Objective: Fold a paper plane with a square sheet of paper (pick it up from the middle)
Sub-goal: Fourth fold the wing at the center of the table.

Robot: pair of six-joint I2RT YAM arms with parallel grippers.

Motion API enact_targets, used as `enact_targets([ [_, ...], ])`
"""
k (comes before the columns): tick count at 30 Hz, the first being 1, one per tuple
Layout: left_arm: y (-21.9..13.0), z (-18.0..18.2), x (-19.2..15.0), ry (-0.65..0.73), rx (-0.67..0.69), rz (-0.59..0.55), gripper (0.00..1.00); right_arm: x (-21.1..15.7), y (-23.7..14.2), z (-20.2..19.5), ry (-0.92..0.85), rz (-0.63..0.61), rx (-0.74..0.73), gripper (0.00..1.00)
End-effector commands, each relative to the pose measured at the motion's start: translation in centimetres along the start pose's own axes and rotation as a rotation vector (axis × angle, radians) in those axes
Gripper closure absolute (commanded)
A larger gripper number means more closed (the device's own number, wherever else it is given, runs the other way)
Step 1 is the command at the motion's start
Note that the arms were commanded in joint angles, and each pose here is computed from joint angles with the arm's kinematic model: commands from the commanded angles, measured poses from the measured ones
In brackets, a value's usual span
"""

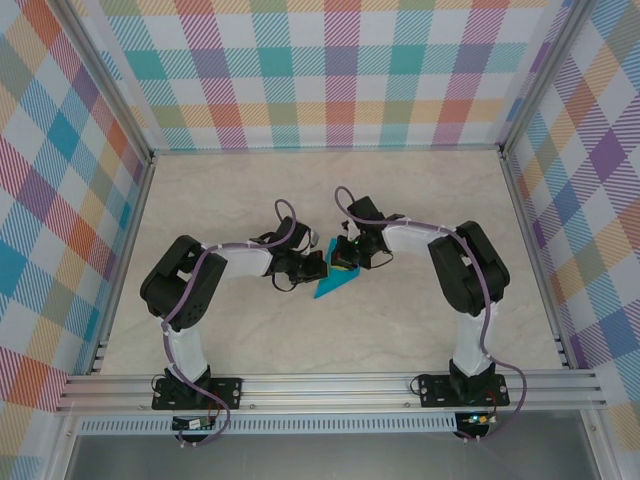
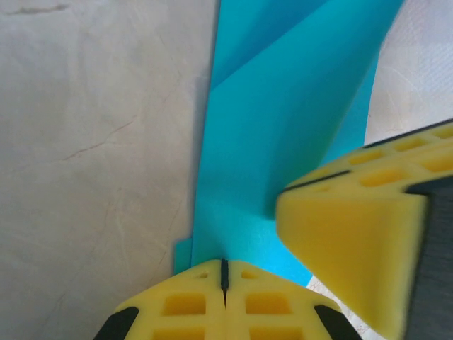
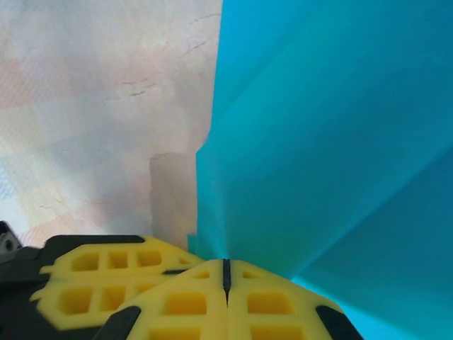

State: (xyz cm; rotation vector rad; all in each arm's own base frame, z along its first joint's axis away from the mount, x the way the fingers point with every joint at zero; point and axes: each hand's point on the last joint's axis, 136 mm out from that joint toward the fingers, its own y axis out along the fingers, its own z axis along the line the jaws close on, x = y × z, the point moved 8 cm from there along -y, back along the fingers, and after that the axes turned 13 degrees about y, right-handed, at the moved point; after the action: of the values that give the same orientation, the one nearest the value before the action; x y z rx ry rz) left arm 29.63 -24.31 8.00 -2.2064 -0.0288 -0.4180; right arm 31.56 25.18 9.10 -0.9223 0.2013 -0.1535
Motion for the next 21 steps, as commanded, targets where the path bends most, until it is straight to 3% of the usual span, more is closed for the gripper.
enact_targets([
  [1, 1.4, 3.0, -3.8, -0.066, 0.128, 0.172, 1.0, -0.2, 1.2, -0.7, -0.04, 0.024, -0.005, 1.0],
  [14, 1.3, 4.3, -5.8, -0.098, 0.194, 0.236, 1.0, 2.3, -0.9, -4.1, 0.008, -0.104, -0.062, 1.0],
  [21, 1.3, 4.1, -5.7, -0.086, 0.172, 0.236, 1.0, 1.9, -4.4, -0.2, -0.068, -0.172, 0.086, 1.0],
])
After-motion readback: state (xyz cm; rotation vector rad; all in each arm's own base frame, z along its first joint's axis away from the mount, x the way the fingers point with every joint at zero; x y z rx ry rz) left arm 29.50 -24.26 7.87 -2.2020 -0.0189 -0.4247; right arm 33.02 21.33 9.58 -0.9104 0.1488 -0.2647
